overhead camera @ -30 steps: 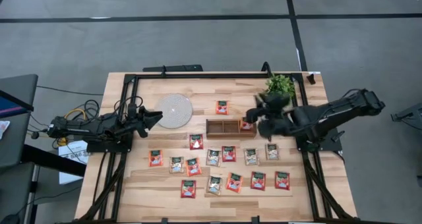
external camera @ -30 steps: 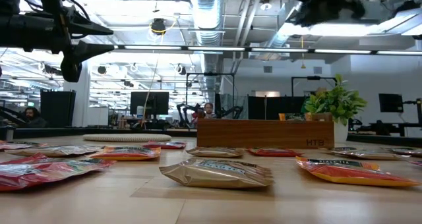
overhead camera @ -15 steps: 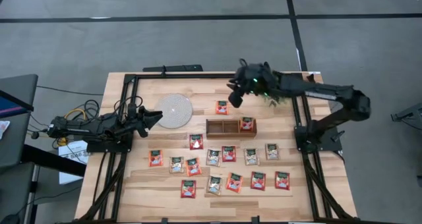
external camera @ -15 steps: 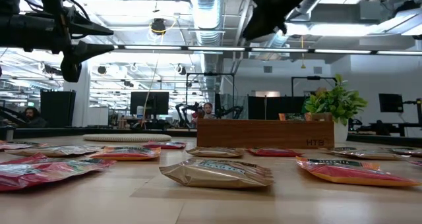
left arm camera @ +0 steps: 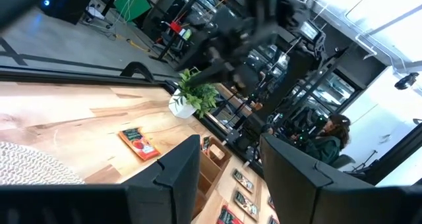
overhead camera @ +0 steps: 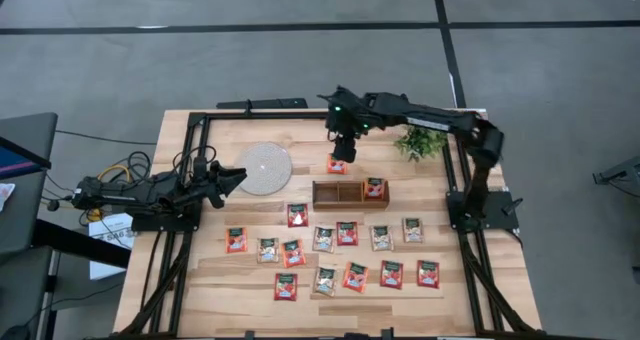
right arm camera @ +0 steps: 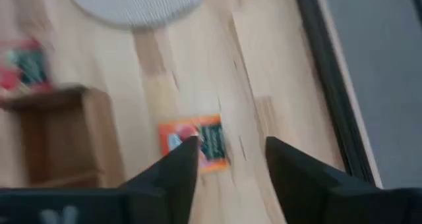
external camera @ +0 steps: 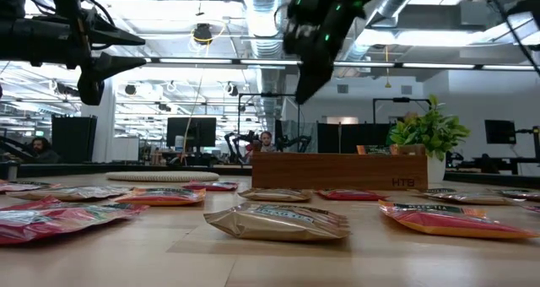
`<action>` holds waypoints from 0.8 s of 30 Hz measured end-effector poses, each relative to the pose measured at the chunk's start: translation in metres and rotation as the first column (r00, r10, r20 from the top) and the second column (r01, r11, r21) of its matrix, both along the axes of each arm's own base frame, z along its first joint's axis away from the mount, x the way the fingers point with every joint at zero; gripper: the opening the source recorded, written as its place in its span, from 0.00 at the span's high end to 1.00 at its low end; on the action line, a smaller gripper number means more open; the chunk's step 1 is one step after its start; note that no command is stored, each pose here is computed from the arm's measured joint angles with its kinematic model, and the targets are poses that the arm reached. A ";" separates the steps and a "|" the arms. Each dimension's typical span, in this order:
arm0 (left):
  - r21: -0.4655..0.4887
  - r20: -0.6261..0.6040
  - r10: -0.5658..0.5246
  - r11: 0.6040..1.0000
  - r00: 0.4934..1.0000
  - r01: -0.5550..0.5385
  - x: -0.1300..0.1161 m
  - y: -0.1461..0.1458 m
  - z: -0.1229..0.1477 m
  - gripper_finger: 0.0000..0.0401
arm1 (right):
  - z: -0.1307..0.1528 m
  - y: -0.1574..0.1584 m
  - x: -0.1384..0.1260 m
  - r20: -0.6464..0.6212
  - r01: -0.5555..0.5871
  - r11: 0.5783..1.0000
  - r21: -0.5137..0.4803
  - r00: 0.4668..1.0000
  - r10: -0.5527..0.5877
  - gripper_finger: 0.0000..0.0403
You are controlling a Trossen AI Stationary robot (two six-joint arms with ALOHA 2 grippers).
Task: Pick & Place Tea
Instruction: Put the orange tea bag into the right section of the wooden organizer
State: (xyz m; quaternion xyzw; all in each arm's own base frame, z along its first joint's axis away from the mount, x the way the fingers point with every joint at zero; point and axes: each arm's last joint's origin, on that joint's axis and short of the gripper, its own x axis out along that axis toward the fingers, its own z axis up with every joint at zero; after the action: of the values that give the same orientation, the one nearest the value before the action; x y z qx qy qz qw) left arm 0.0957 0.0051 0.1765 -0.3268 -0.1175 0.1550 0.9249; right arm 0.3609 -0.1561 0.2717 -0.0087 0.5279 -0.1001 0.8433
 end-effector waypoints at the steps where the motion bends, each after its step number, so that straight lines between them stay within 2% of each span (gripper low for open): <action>1: 0.000 0.000 0.000 1.000 1.000 0.000 0.000 0.000 0.000 0.62 | -0.006 -0.004 0.003 -0.027 -0.008 1.000 0.004 1.000 0.008 0.52; 6: 0.000 0.000 0.000 1.000 1.000 0.000 0.000 0.000 0.000 0.62 | -0.039 -0.022 0.017 -0.140 -0.009 0.999 0.043 0.990 0.015 0.43; 12: 0.000 0.000 0.000 1.000 1.000 0.000 0.000 0.000 0.000 0.62 | -0.066 -0.034 0.024 -0.210 0.013 0.997 0.073 0.978 0.003 0.45; 17: 0.000 0.000 0.000 1.000 1.000 0.000 0.000 0.000 0.000 0.62 | -0.070 -0.035 0.024 -0.225 0.016 0.997 0.080 0.974 0.002 0.49; 24: 0.000 0.000 0.000 1.000 1.000 0.000 0.000 0.000 0.000 0.62 | -0.076 -0.032 0.026 -0.249 0.019 0.996 0.089 0.969 0.004 0.50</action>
State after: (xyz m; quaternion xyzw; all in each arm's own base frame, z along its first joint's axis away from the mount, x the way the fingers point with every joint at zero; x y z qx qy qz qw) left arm 0.0957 0.0051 0.1765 -0.3268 -0.1176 0.1550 0.9249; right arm 0.3874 -0.1879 0.1954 0.0191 0.6335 -0.0774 0.7696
